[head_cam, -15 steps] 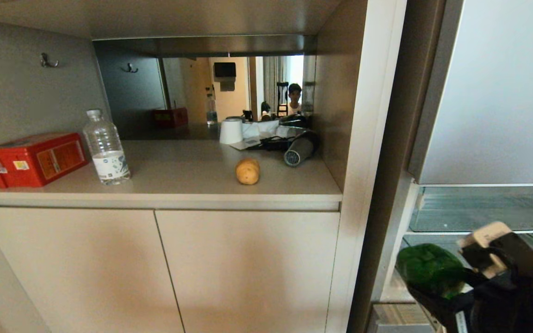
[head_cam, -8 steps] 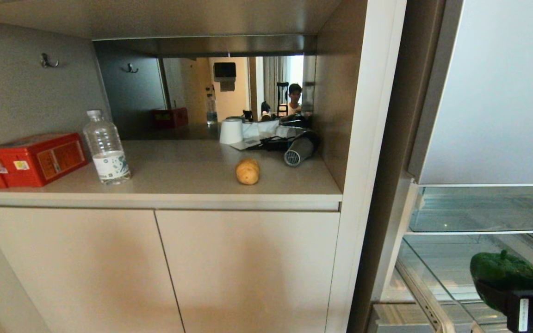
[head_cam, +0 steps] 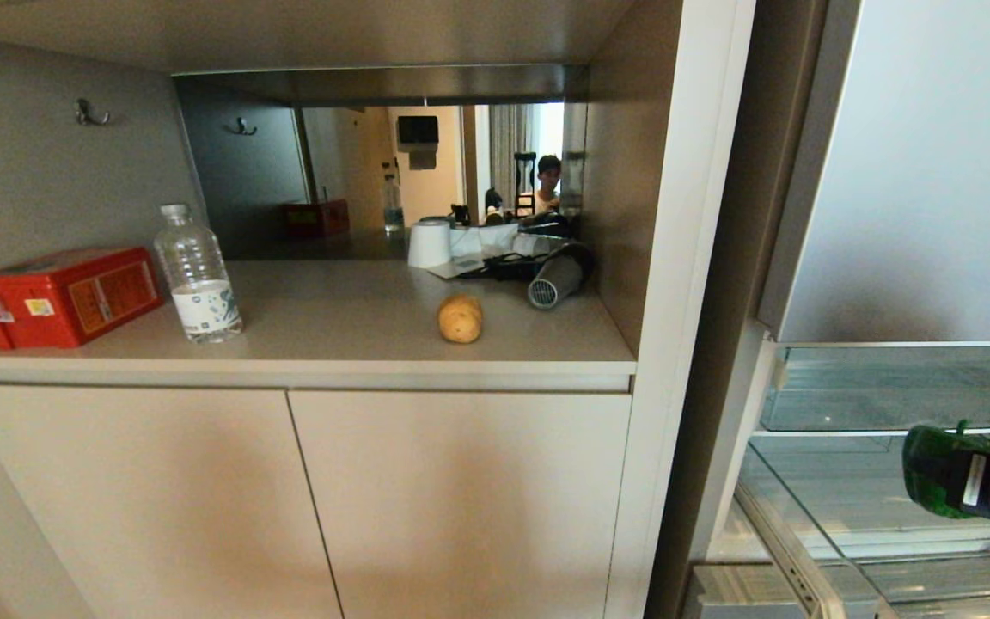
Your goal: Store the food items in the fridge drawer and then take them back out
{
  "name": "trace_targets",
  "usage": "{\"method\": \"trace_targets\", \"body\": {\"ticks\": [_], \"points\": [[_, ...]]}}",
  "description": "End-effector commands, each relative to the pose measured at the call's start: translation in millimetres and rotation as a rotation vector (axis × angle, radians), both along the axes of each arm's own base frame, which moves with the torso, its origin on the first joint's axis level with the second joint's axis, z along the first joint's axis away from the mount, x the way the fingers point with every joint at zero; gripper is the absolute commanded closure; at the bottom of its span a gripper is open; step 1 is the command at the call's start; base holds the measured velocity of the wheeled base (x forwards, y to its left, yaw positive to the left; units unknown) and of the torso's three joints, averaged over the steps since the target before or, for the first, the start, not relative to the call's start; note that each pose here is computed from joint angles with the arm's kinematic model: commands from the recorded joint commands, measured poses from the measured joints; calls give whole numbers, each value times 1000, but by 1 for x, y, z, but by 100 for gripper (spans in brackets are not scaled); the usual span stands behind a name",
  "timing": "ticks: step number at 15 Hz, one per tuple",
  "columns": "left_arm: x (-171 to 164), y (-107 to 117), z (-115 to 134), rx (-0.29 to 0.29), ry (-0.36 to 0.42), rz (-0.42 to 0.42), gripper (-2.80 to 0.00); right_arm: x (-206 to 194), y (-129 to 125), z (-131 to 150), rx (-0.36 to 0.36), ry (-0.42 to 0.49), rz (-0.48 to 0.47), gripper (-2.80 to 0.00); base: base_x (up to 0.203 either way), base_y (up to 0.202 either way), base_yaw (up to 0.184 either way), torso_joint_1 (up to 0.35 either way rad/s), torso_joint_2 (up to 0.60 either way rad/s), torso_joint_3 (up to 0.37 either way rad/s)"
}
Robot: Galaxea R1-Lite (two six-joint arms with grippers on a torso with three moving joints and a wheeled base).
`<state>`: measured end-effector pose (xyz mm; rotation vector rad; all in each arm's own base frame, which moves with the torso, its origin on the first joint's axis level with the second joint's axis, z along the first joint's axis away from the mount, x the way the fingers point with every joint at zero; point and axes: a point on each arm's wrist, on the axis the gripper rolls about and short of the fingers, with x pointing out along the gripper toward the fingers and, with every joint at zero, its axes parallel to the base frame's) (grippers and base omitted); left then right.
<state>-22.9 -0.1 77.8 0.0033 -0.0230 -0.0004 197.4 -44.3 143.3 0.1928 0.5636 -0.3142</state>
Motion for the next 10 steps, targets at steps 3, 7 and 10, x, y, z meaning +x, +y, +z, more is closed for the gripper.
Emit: {"method": "trace_targets", "body": {"ticks": [3,7,10], "points": [[1,0,-3,0,11,0,0,34,-18,-26,36,111,-38,0,0,0,0,0,0,0],[1,0,-3,0,11,0,0,52,-30,-47,90,155,-35,0,0,0,0,0,0,0],[1,0,-3,0,11,0,0,59,-38,-61,114,199,-49,0,0,0,0,0,0,0]]}}
